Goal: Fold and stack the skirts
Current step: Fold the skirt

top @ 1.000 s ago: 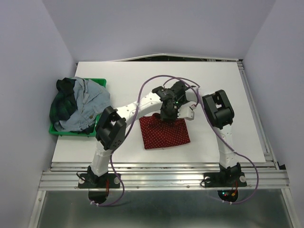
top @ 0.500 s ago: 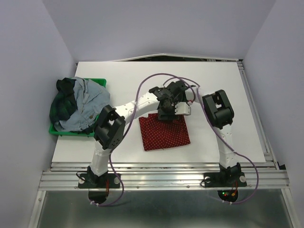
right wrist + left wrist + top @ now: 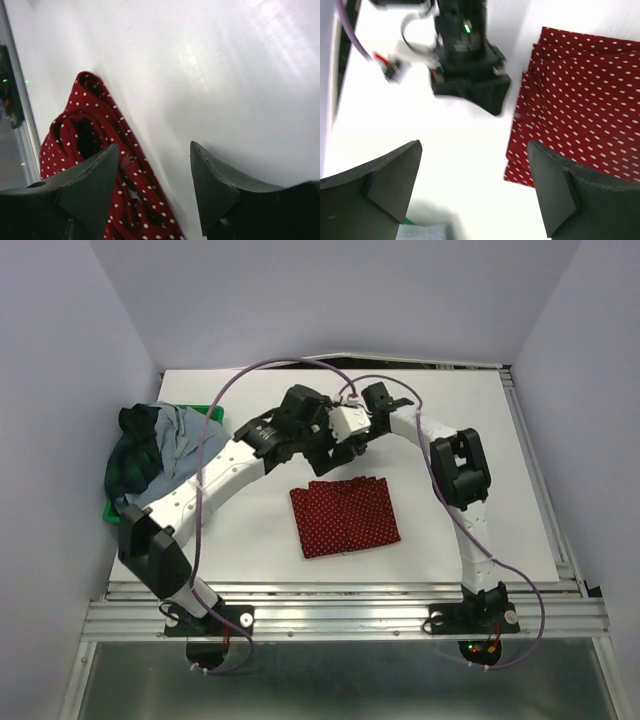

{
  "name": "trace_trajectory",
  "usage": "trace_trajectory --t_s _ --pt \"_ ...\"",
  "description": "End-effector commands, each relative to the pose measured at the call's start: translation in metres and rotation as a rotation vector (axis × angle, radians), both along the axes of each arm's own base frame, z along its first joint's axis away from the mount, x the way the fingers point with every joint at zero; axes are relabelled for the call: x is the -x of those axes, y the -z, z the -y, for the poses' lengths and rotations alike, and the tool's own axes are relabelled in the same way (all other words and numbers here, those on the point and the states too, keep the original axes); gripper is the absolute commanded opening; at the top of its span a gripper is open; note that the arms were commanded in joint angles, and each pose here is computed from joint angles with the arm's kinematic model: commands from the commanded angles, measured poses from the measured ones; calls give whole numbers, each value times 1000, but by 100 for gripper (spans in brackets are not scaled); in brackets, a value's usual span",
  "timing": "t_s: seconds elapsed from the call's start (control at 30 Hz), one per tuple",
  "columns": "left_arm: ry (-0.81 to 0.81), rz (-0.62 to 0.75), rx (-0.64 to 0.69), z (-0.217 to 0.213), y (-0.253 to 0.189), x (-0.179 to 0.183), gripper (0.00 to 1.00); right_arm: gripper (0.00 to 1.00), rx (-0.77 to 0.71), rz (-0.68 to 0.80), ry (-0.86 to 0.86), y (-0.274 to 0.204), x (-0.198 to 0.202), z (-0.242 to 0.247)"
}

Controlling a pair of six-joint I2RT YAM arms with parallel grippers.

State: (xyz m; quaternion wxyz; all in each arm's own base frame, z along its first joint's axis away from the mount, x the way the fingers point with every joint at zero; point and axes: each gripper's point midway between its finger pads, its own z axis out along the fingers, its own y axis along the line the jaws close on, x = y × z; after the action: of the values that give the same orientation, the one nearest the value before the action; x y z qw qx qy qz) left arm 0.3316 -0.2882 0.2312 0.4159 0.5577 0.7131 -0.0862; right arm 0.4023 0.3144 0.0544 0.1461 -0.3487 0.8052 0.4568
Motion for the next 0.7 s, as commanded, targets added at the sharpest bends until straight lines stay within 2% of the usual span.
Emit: trace_trajectory --t_s 0.0,0.03,0.13,0.23,0.27,0.3,0.33,0.37,0.4,0.43,0.47,0.53,0.67 --pt "-112 -147 246 -6 -5 18 99 69 23 172 110 -42 -52 15" --pt "-143 -203 291 -7 8 23 99 70 15 224 129 -61 -62 20" --pt "-172 -203 375 -14 2 32 99 70 31 301 190 -90 -78 41" --pt "-105 -313 451 -3 7 53 99 64 -15 305 212 -126 -62 57" --pt "-20 -393 481 6 9 69 99 61 -9 248 211 -116 -44 60" --pt "-18 -458 511 10 11 75 98 60 -52 250 199 -139 -26 59" --pt "-30 -514 535 11 18 75 98 59 -80 210 195 -142 -11 58" --pt "2 -567 578 17 22 80 93 58 -111 135 210 -145 5 57" --pt "-45 -664 615 21 30 80 85 57 -169 80 183 -145 34 56" --pt "-68 -729 626 19 44 83 83 57 -195 28 190 -144 47 56" --pt "-53 -728 672 24 41 76 82 56 -215 -36 194 -143 62 49" --pt "-143 -875 735 23 73 61 72 57 -257 -108 139 -119 102 32" --pt "-242 -945 729 19 106 43 66 58 -246 -221 163 -86 109 28"
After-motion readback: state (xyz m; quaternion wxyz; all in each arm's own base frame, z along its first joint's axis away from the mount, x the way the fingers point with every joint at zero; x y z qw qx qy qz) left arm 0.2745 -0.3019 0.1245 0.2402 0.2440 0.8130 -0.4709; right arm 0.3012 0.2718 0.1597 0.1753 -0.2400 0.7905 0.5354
